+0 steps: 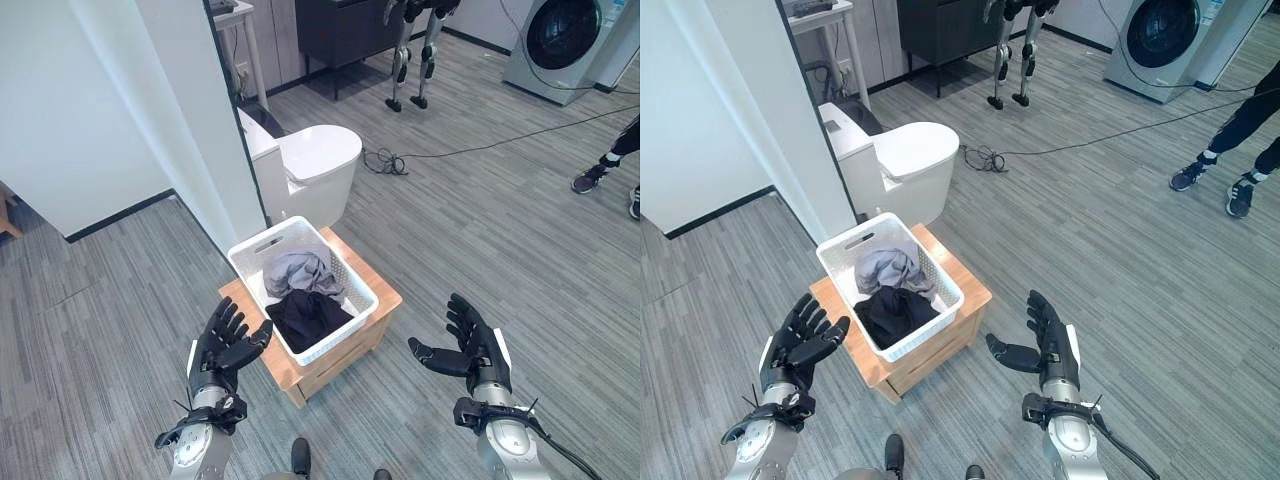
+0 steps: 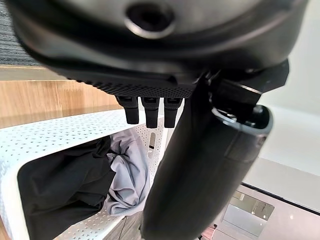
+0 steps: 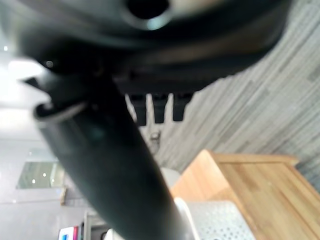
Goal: Pick up bed clothes into laundry basket.
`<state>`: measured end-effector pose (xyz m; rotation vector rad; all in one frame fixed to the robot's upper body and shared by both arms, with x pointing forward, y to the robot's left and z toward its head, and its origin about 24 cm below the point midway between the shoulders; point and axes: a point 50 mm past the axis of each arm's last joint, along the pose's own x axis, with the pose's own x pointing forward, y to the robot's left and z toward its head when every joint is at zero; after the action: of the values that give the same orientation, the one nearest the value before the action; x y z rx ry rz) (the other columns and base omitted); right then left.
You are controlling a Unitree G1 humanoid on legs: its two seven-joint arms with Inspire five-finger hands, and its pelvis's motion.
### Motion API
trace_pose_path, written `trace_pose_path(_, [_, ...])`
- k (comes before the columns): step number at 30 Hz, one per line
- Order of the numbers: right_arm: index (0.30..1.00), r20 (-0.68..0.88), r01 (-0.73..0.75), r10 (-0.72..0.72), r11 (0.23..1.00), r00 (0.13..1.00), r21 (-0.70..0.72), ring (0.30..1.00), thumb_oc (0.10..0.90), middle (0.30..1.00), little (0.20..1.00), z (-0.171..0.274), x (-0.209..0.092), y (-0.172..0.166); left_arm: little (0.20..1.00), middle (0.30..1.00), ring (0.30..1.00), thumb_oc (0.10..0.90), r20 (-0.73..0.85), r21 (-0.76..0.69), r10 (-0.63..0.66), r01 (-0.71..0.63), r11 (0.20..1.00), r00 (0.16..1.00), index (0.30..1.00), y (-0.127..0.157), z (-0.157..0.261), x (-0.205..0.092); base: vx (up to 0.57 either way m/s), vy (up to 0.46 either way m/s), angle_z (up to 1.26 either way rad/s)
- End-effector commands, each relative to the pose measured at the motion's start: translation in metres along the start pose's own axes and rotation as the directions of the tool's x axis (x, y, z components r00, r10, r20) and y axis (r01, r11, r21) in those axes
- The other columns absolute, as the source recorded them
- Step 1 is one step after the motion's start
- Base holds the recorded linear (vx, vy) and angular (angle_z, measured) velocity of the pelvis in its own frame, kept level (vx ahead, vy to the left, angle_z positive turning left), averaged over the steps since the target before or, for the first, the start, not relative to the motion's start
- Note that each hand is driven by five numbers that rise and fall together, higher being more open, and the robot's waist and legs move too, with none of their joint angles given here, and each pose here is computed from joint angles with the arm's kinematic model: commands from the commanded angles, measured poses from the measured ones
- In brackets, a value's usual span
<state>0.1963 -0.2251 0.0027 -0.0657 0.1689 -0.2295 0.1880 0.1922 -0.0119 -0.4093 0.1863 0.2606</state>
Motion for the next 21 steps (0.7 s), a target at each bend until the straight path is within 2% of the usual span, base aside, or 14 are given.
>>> trace_pose_path(1, [0.900, 0.278, 0.002, -0.011, 0.999, 0.960, 0.033, 0.900, 0.800, 0.900, 0.900, 0.0522, 0.0073, -0.0046, 0.900, 0.900, 0.900, 0.800, 0.197, 0.018, -0.112, 0.110, 0.994, 0.974, 0.900, -0.0138, 0.0410, 0.0112, 0.00, 0.000, 0.00])
trace_pose_path(21, [0.900, 0.270, -0.018, 0.004, 0.999, 0.963, 0.050, 0.900, 0.800, 0.900, 0.900, 0.0509, 0.0099, -0.0008, 0.900, 0.900, 0.900, 0.800, 0.197, 0.011, -0.142, 0.143, 0.990, 0.970, 0.900, -0.0210, 0.0419, 0.0149, 0.00, 0.000, 0.00])
